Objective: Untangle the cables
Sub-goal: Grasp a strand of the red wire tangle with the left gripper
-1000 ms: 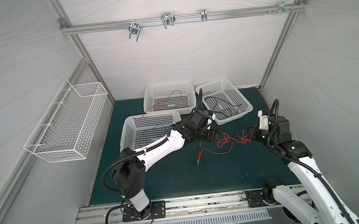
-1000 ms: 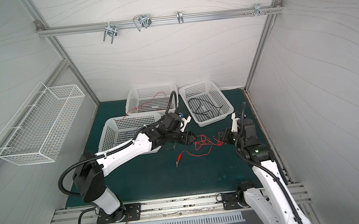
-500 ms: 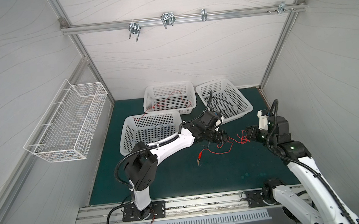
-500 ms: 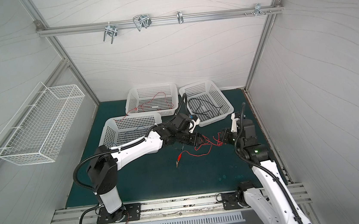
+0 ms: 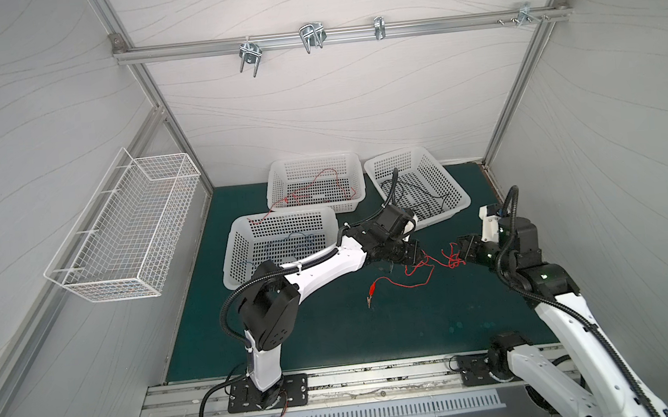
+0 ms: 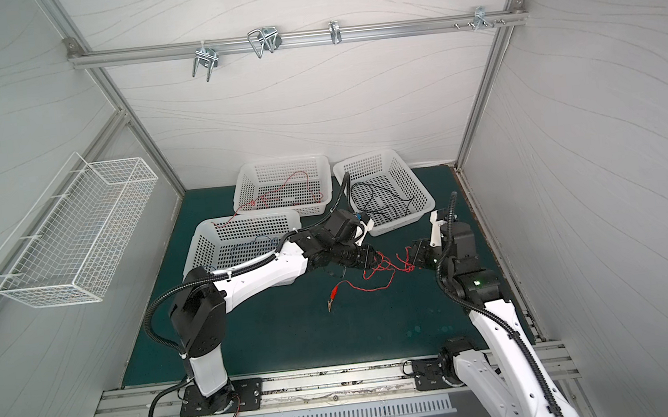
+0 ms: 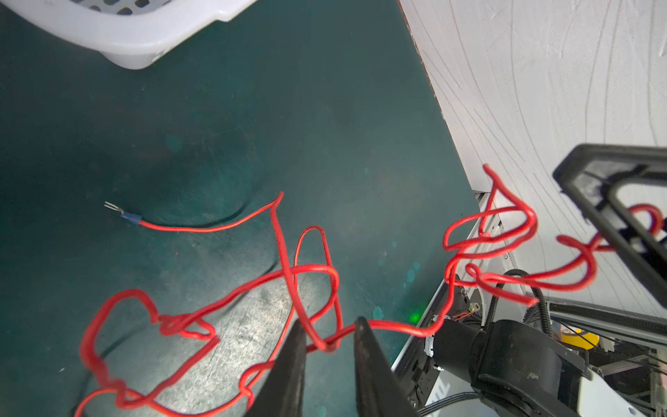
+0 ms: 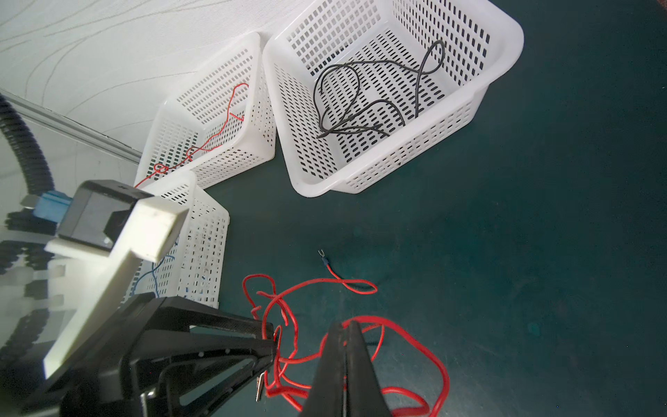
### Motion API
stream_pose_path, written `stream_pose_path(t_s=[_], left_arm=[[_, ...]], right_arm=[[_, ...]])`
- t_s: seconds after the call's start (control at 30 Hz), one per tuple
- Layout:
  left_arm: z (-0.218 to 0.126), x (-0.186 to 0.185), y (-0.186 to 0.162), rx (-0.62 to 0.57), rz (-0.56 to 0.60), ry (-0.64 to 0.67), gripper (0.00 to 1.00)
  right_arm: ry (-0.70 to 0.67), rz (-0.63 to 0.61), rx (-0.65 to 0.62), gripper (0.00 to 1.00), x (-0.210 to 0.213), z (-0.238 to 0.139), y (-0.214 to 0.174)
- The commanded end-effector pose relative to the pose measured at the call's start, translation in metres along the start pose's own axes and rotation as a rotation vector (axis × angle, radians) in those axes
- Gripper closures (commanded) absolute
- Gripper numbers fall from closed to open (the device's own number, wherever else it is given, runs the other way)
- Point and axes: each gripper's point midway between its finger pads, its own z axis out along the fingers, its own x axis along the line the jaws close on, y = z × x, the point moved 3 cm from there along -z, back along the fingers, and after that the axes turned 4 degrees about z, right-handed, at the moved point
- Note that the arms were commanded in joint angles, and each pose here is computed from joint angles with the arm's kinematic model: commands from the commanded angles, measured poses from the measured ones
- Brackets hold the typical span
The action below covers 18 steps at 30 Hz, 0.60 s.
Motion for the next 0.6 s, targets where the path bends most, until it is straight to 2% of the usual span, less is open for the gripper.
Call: stream_pose_path(t_s=[0.0,0.23,0.33,0.57], left_arm=[[0.004,-0.007,0.011,-0.028,0.008,-0.014,0.77],[0.010,-0.005,0.010,-0.021,0.003,-0.014,0.88],[0.009,-0.003,0.010,-0.024,0.007,0.003,1.00],[-0.013,0.000,0.017,-0.069,0.076,0.078,1.00]], right_arm=[[0.033,-0.019,-0.018,1.00,0.006,-0.002,0.003],[0.041,-0.016,-0.023,1.00,0.008,-0.003,0.004],[0.036,-0.017,-0.022,1.00,0.007,-0.002,0.003],[-0.020,-0.015,0.015,1.00,-0.006,0.008,-0.006]])
